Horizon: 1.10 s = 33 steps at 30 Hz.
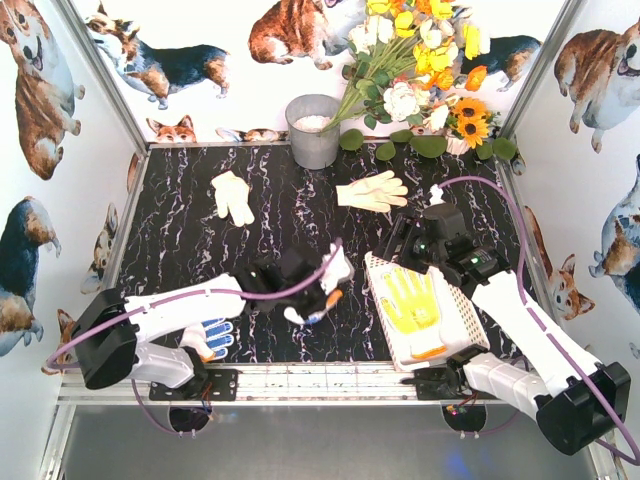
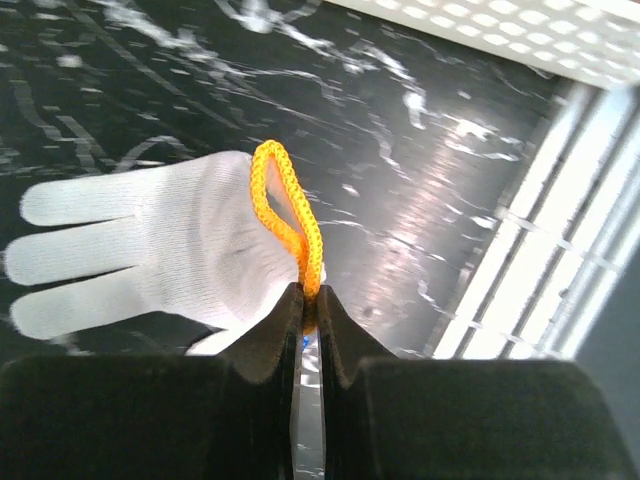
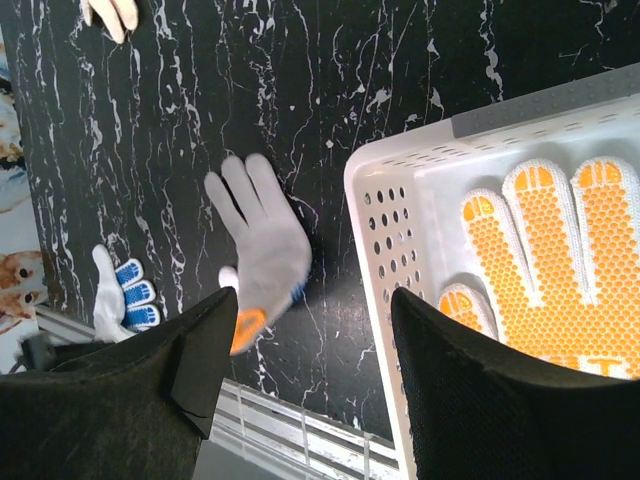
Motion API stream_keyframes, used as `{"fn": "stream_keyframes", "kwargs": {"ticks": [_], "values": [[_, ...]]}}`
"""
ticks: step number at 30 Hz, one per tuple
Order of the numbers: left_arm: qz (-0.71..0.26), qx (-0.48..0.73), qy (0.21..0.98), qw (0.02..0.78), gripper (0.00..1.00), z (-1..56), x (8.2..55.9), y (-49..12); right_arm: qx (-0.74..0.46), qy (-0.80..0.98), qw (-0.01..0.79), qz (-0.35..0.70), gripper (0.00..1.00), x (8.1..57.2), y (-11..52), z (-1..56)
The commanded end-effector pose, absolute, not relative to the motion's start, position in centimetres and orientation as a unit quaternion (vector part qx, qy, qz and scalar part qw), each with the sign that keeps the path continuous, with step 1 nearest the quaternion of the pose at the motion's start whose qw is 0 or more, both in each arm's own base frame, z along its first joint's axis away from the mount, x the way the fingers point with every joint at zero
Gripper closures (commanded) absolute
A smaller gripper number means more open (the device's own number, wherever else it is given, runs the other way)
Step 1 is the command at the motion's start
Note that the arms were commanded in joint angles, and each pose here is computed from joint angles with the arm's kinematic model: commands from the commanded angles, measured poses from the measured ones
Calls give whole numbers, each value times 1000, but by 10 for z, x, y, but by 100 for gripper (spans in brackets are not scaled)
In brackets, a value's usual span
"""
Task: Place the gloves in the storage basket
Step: Turn over the glove at the center of the board.
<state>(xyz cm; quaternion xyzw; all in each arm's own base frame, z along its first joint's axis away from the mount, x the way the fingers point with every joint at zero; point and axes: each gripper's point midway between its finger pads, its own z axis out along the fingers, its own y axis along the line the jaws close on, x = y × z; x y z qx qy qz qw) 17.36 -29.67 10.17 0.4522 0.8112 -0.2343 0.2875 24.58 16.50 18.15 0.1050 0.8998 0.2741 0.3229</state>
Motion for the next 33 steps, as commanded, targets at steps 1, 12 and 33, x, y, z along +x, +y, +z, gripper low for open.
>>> {"fn": "stream_keyframes", "kwargs": {"ticks": [1, 12, 33], "values": [[-267, 459, 817, 225, 100, 89, 123, -306, 102, 887, 340, 296, 35, 254, 174, 190], [-265, 461, 818, 218, 100, 99, 77, -314, 91, 891, 322, 306, 35, 254, 182, 187], [-189, 371, 786, 457, 100, 224, 331, -198, 92, 887, 325, 315, 35, 259, 186, 191]]}}
